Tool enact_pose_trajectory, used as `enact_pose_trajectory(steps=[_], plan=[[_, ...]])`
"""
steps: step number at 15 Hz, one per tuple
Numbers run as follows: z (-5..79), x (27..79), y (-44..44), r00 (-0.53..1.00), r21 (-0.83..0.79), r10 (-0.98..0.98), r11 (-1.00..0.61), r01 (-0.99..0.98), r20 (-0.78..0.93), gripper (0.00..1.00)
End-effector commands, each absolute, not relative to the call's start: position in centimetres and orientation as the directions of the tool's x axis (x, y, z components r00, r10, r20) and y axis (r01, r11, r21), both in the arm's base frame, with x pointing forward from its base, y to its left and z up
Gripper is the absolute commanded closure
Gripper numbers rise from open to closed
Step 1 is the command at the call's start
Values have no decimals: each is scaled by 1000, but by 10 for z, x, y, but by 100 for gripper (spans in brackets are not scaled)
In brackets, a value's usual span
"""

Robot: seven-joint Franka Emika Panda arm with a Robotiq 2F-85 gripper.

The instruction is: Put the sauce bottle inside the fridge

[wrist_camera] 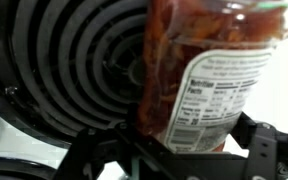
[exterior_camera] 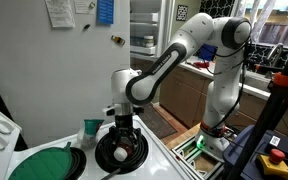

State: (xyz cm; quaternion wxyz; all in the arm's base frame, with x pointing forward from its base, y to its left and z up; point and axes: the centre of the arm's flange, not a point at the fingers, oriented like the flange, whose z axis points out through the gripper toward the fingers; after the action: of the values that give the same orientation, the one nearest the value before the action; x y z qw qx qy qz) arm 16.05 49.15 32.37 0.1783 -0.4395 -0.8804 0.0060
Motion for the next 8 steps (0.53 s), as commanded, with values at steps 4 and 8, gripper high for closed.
enact_pose_trajectory(steps=[4,8], plan=[[371,141,418,-520,-70,800,562,824,298,40],[363,152,442,-521,-81,799,566,821,302,15]])
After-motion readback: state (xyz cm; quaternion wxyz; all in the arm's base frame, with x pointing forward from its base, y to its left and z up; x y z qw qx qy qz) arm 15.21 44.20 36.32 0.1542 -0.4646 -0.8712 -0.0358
